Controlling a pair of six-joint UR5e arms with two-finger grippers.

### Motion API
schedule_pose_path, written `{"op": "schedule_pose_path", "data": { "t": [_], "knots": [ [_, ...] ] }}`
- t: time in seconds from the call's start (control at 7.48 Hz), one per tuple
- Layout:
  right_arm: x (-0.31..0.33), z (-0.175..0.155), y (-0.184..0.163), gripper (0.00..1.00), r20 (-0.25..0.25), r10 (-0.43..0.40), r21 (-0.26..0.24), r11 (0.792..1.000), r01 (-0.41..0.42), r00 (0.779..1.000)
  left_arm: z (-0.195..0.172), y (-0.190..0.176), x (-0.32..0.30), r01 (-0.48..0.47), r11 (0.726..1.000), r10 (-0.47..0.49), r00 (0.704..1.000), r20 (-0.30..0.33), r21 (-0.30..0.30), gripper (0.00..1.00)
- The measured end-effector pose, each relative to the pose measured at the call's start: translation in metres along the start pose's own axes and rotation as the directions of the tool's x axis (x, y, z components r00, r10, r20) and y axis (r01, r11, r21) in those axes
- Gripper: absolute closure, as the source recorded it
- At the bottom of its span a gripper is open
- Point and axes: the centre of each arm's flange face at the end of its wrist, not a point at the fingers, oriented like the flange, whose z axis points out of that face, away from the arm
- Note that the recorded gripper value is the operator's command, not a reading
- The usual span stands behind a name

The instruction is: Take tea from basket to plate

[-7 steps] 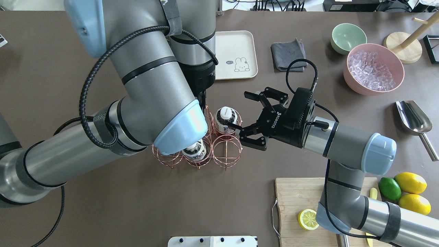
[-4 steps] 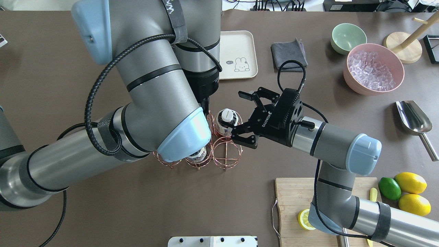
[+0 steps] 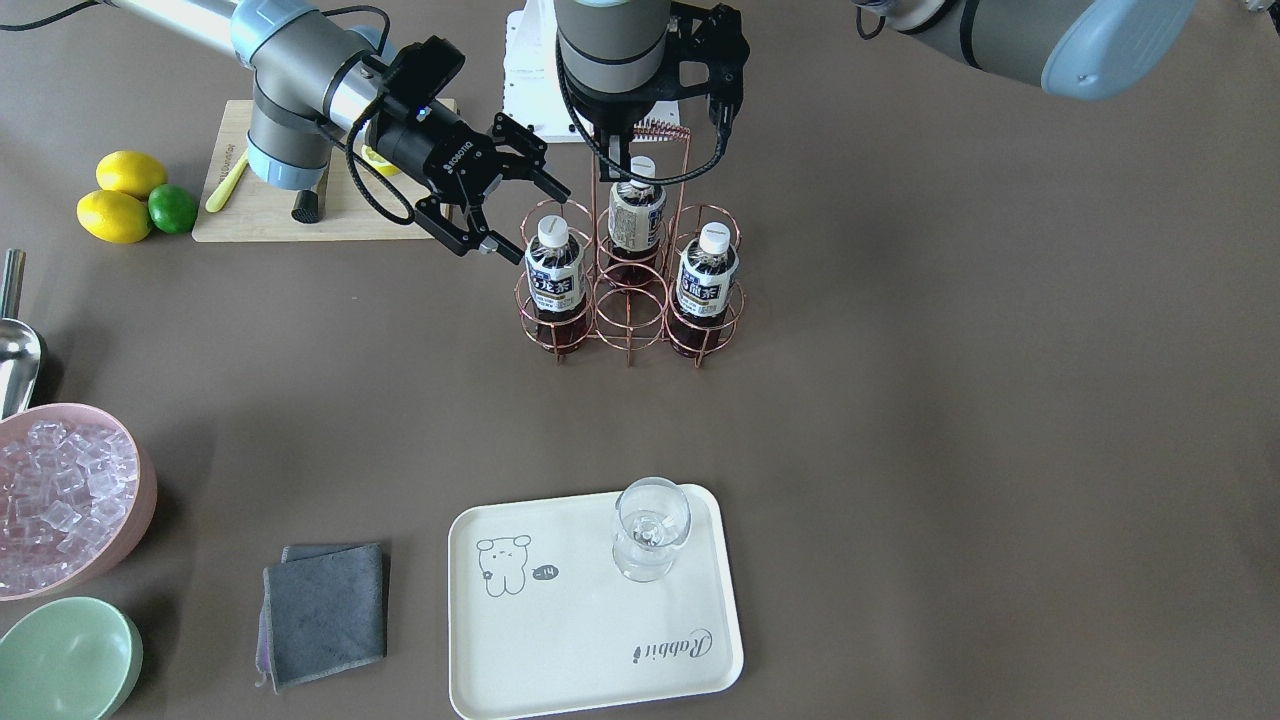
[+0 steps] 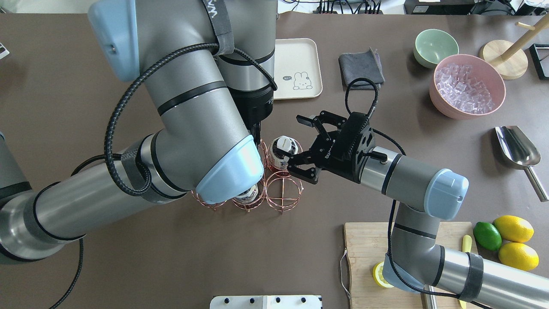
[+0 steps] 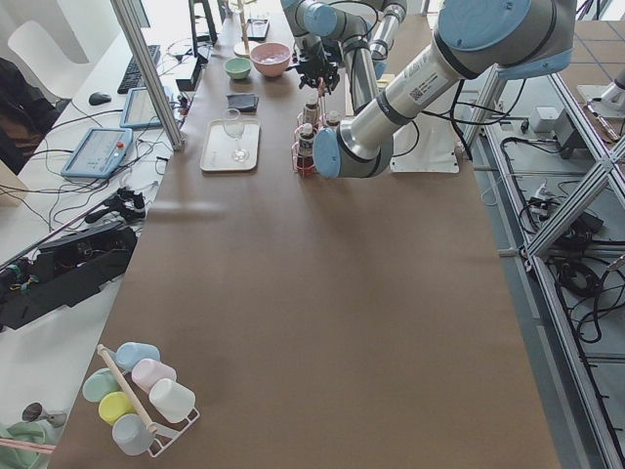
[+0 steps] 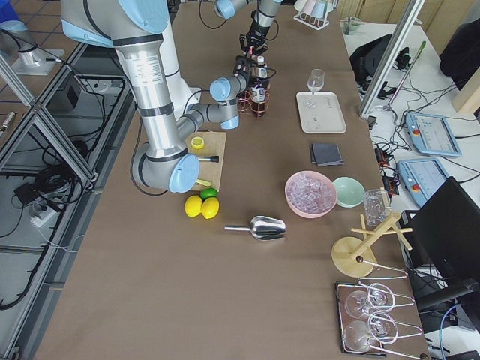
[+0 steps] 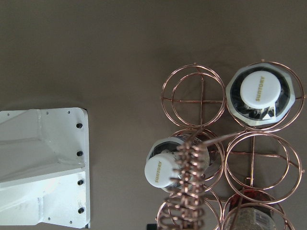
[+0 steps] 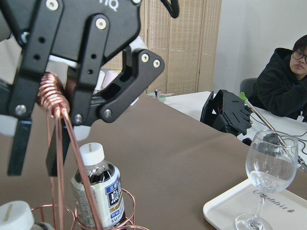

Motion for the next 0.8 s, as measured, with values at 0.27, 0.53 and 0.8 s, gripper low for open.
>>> {"op": "schedule_pose_path", "data": {
  "t": [0.27,0.53,0.8],
  "knots": [
    [-0.003,0.005,0.002,0.12,-0.016,0.002,0.002,1.000,-0.002,1.000,0.000,-0.001,0.000,-0.003,1.000,0.003,1.000,-0.001,0.001,1.00],
    [-0.008,0.012,0.006,0.16,-0.027,0.005,-0.001,1.000,-0.005,1.000,-0.002,-0.001,-0.001,-0.006,1.000,0.006,1.000,-0.003,-0.001,1.00],
    [-0.011,0.013,0.008,0.42,-0.030,0.007,-0.003,1.000,-0.007,1.000,-0.001,-0.001,-0.002,-0.008,1.000,0.008,1.000,-0.004,-0.001,1.00]
  ]
}}
